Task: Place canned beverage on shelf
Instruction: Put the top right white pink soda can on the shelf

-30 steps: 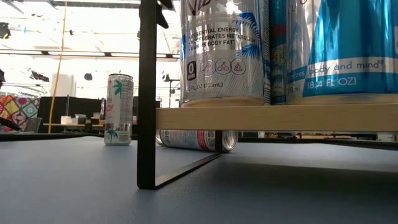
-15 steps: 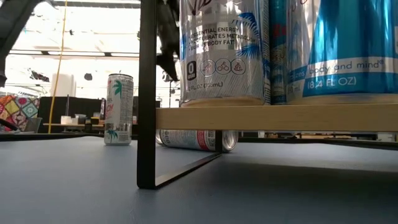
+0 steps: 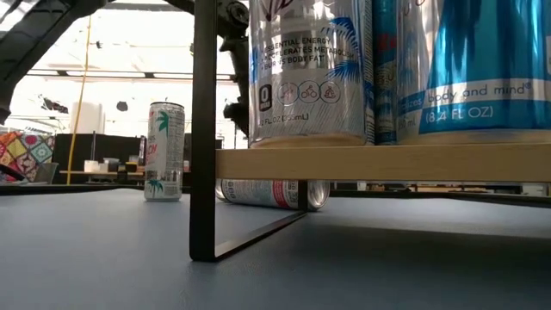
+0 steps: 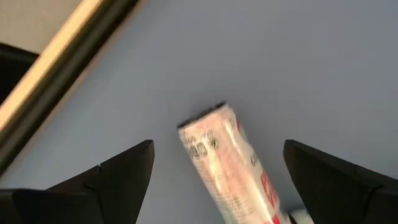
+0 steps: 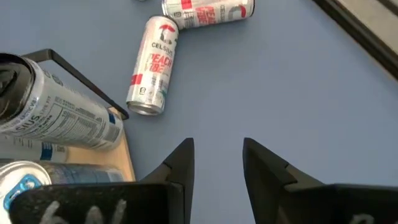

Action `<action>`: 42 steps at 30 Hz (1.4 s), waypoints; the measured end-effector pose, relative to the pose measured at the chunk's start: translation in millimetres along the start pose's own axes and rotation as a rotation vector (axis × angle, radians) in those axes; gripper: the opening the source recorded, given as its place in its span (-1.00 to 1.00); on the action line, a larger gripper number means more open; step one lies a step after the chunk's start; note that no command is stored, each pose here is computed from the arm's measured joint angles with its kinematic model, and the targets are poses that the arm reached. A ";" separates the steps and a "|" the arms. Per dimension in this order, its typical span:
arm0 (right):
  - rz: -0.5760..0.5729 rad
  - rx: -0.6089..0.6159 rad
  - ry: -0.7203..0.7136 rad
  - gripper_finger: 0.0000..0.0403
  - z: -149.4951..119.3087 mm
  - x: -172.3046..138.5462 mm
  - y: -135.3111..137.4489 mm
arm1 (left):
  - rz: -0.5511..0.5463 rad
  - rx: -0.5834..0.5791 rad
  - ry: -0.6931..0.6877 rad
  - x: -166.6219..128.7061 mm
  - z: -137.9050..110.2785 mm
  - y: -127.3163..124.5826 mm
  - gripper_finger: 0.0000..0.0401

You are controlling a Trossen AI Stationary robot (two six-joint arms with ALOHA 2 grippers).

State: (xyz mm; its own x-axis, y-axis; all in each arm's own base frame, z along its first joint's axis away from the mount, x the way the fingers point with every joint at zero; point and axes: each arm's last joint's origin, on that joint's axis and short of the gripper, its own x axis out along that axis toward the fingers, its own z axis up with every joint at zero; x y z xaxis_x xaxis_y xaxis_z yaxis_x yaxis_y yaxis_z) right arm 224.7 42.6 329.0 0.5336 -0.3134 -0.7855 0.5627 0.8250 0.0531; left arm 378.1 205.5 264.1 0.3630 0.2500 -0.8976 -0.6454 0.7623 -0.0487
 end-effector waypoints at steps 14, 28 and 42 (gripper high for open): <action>-0.007 0.038 0.038 -0.40 -13.6 2.2 4.7 | 0.027 -0.067 0.072 46.1 -27.6 -6.9 0.71; -0.005 0.041 0.037 -0.40 -13.5 2.1 4.9 | -0.027 -0.130 0.173 78.5 -65.2 -10.6 0.61; 0.025 -0.011 -0.003 -0.40 -9.9 0.9 7.3 | -0.089 -0.076 0.158 75.3 -64.4 -25.5 0.18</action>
State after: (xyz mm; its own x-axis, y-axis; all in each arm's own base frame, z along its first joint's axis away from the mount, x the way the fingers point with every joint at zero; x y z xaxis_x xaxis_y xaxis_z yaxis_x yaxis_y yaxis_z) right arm 223.0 53.0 322.5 0.5493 -0.2942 -0.7821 0.5424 0.8376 0.0658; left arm 378.7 166.4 169.5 0.3145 0.0826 -0.9457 -0.6665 0.7285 -0.1580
